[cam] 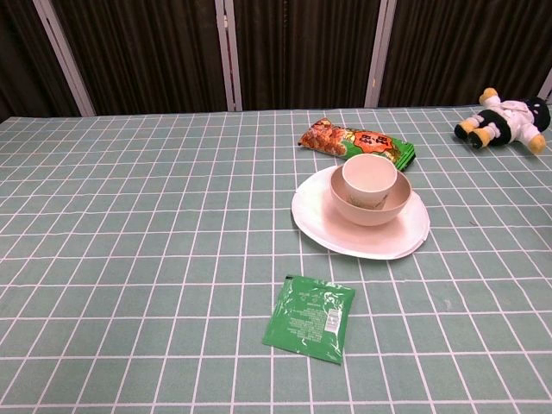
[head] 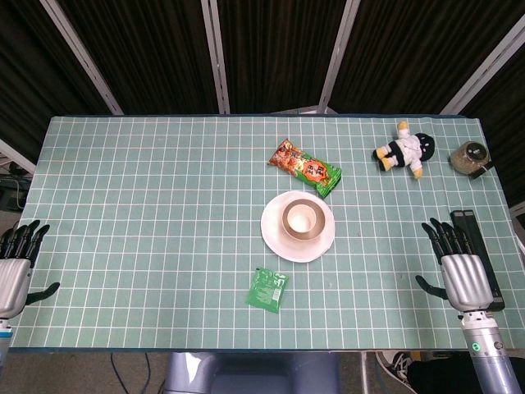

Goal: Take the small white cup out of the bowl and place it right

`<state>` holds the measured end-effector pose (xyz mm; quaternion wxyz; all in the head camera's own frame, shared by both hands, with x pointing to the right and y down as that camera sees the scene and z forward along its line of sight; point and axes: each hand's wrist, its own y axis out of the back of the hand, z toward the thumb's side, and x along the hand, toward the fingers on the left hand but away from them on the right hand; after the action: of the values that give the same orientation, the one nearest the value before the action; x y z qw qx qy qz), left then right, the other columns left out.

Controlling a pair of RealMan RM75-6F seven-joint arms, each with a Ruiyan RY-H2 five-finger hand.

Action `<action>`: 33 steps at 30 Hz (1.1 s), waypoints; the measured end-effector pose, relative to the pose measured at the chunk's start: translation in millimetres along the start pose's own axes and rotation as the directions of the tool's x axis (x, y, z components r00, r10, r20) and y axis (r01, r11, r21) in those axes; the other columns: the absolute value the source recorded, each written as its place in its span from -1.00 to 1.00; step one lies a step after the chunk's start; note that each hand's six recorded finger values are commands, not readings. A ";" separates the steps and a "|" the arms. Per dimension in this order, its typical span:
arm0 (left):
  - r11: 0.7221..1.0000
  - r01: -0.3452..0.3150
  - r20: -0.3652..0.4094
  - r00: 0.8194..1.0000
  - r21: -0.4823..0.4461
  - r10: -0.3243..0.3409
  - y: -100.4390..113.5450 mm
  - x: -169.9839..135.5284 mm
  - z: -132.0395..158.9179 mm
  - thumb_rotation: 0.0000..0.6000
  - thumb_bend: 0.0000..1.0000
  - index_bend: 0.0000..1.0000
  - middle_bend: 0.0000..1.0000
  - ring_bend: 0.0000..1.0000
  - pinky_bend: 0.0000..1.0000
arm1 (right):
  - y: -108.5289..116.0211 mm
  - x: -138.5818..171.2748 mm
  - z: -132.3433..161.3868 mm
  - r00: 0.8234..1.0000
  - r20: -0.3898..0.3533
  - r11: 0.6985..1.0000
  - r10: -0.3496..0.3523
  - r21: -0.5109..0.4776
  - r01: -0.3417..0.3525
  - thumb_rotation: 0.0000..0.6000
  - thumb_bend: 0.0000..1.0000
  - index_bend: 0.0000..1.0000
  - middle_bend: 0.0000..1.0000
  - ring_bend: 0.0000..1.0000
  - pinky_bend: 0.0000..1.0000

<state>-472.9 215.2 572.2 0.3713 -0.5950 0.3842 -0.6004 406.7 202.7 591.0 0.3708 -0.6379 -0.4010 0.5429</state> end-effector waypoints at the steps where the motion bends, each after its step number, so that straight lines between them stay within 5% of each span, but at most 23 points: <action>1: 1.000 0.001 0.000 1.000 0.000 -0.001 -0.1 0.0 -0.1 1.00 -1.00 -1.00 -1.00 -1.00 -1.00 | -0.2 -0.1 0.1 1.000 0.000 1.000 0.001 0.000 -0.001 1.00 -0.78 -1.00 -1.00 -1.00 -1.00; 10: 1.000 -0.004 -0.004 1.000 -0.009 0.004 2.1 -0.7 -2.2 1.00 -1.00 -1.00 -1.00 -1.00 -1.00 | -3.1 -5.1 9.8 1.000 -0.021 1.000 0.006 -0.004 -0.006 1.00 -0.78 -0.99 -1.00 -1.00 -1.00; 12: 1.000 -0.006 -0.007 1.000 -0.013 0.005 3.0 -0.2 -3.2 1.00 -1.00 -1.00 -1.00 -1.00 -1.00 | -2.6 -9.2 17.3 0.999 -0.035 1.000 0.001 -0.010 -0.001 1.00 -0.78 -0.35 -1.00 -1.00 -1.00; 13: 1.000 -0.006 -0.007 1.000 -0.015 0.006 3.3 0.0 -3.5 1.00 -1.00 -1.00 -1.00 -1.00 -1.00 | -2.4 -11.5 21.1 0.999 -0.042 1.000 -0.002 -0.012 0.002 1.00 -0.78 0.25 -1.00 -1.00 -1.00; 14: 1.000 -0.006 -0.008 1.000 -0.018 0.006 3.6 0.2 -3.8 1.00 -1.00 -1.00 -1.00 -1.00 -1.00 | -2.5 -15.3 27.4 0.999 -0.054 1.000 -0.004 -0.016 0.003 1.00 -0.78 0.64 -1.00 -1.00 -1.00; 15: 1.000 -0.006 -0.008 1.000 -0.022 0.006 4.2 0.5 -4.3 1.00 -1.00 -1.00 -1.00 -1.00 -1.00 | -2.7 -18.9 33.0 0.998 -0.065 1.000 -0.005 -0.019 0.004 1.00 -0.78 0.97 -1.00 -1.00 -1.00; 16: 1.000 -0.006 -0.008 1.000 -0.024 0.006 4.6 0.7 -4.6 1.00 -1.00 -1.00 -1.00 -1.00 -1.00 | -3.1 -22.9 39.2 0.997 -0.077 1.000 -0.005 -0.022 0.003 1.00 -0.78 1.00 -1.00 -1.00 -1.00; 18: 1.000 -0.006 -0.009 1.000 -0.029 0.006 5.4 0.9 -5.3 1.00 -1.00 -1.00 -1.00 -1.00 -1.00 | -3.5 -32.7 55.0 0.994 -0.107 1.000 -0.006 -0.029 0.003 1.00 -0.78 0.55 -1.00 -1.00 -1.00; 20: 0.999 -0.006 -0.008 1.000 -0.035 0.006 6.3 0.9 -5.7 1.00 -1.00 -1.00 -1.00 -1.00 -1.00 | -4.1 -43.5 72.1 0.991 -0.136 0.999 -0.011 -0.032 0.007 1.00 -0.76 -0.56 -1.00 -1.00 -1.00; 21: 0.999 -0.006 -0.007 1.000 -0.039 0.006 6.9 0.9 -5.9 1.00 -1.00 -1.00 -1.00 -1.00 -1.00 | -4.8 -48.3 80.3 0.989 -0.148 0.999 -0.012 -0.034 0.007 1.00 -0.76 -0.78 -1.00 -1.00 -1.00; 26: 0.999 -0.006 -0.004 1.000 -0.041 0.006 8.1 1.3 -5.6 1.00 -1.00 -1.00 -1.00 -1.00 -1.00 | -12.8 -75.8 134.7 0.978 -0.207 0.997 -0.008 -0.078 -0.009 1.00 -0.74 -0.57 -1.00 -1.00 -1.00; 33: 0.999 -0.002 0.000 1.000 -0.048 0.002 7.8 1.2 -5.0 1.00 -1.00 -1.00 -1.00 -1.00 -1.00 | -24.8 -99.1 180.4 0.973 -0.232 0.996 0.009 -0.081 -0.029 1.00 -0.73 -0.54 -1.00 -1.00 -1.00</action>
<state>-478.0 210.8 565.7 0.3573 -0.6033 0.3993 -0.5906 216.6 128.8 628.2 0.3826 -0.7157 -0.3715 0.4510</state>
